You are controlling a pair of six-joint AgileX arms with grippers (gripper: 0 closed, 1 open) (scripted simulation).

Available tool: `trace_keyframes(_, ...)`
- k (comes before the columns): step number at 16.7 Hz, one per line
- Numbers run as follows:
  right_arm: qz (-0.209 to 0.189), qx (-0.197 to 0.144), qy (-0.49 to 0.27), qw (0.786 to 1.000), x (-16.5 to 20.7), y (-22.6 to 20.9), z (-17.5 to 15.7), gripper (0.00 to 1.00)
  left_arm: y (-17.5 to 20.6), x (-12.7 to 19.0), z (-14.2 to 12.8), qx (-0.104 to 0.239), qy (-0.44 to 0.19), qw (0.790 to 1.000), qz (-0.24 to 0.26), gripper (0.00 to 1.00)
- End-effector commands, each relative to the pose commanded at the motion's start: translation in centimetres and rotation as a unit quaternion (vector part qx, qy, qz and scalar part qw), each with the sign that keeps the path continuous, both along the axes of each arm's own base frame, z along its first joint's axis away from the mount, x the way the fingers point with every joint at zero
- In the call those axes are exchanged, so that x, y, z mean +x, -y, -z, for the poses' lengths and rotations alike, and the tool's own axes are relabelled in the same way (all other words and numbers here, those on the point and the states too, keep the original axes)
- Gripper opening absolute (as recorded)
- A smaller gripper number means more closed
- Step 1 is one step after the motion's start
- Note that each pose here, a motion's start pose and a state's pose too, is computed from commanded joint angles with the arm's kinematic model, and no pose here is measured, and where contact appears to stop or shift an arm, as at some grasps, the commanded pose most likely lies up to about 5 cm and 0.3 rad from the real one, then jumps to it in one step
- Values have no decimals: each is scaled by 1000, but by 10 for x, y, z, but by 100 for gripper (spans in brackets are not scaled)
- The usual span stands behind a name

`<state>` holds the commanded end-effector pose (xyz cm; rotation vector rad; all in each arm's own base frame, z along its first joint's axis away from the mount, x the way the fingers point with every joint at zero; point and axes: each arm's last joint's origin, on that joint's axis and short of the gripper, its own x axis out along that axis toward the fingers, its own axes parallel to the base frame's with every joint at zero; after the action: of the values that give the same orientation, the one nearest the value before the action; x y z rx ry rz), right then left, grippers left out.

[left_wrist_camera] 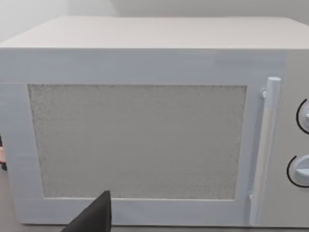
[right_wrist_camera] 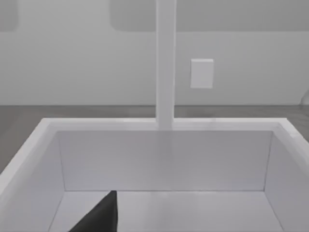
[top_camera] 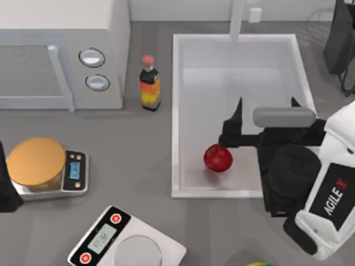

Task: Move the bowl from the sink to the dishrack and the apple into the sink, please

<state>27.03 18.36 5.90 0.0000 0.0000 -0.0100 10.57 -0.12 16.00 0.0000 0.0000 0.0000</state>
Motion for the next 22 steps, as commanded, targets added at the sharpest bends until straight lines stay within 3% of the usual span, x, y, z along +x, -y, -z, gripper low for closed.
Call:
trace_keyframes(4,3,-6,-9,1000,1,9,-3,100,0,0,0,0,0,1000,0,100)
trace_keyframes(10,30,-43,-92,994,-7,86,-35,100,0,0,0,0,0,1000,0,100)
trace_keyframes(15,54,-37,-143,987,-55,151,-76,100,0,0,0,0,0,1000,0,100)
trace_keyframes(22,46,-4,-76,996,-135,186,-101,100,0,0,0,0,0,1000,0,100)
